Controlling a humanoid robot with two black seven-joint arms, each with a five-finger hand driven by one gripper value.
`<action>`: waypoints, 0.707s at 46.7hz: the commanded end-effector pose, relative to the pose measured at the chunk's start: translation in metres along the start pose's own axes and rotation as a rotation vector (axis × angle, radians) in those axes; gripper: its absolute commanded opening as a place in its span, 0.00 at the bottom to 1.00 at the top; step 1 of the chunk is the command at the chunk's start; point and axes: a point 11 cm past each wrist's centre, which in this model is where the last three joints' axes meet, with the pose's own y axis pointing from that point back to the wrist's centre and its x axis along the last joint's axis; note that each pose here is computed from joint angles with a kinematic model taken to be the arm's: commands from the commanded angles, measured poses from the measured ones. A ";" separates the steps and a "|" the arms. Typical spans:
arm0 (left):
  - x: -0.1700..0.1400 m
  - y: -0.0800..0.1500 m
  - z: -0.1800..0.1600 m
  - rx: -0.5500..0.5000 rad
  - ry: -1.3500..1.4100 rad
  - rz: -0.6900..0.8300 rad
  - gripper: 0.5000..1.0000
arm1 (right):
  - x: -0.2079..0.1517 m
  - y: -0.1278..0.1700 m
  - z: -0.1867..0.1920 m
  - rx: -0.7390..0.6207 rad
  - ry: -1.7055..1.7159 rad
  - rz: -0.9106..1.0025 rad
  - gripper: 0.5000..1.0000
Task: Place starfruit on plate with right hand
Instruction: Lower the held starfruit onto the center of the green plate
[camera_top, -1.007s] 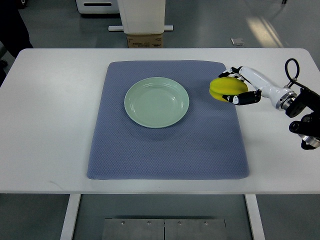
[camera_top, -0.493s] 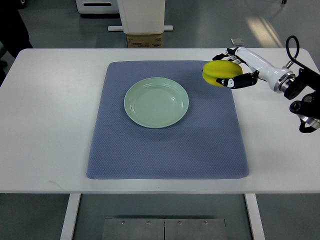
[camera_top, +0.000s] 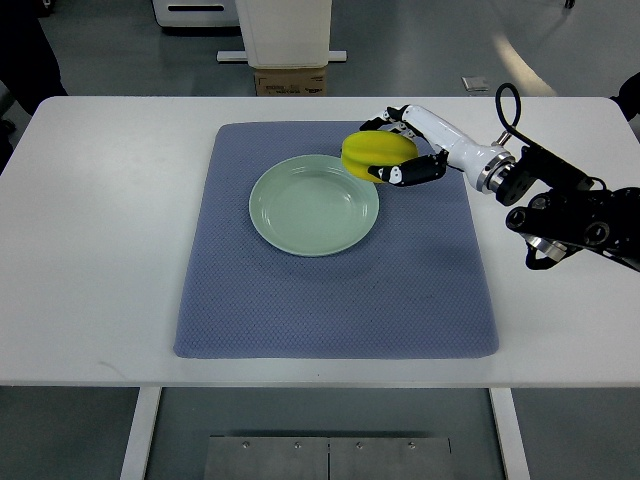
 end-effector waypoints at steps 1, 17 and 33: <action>0.000 0.000 0.000 0.000 0.001 0.000 1.00 | -0.007 -0.009 -0.006 0.011 -0.018 0.003 0.00; 0.000 0.000 0.000 0.000 0.000 -0.001 1.00 | -0.039 -0.034 -0.011 0.011 -0.067 -0.015 0.00; 0.000 0.000 0.000 0.000 0.001 0.000 1.00 | -0.081 -0.038 -0.003 -0.015 -0.107 -0.050 0.00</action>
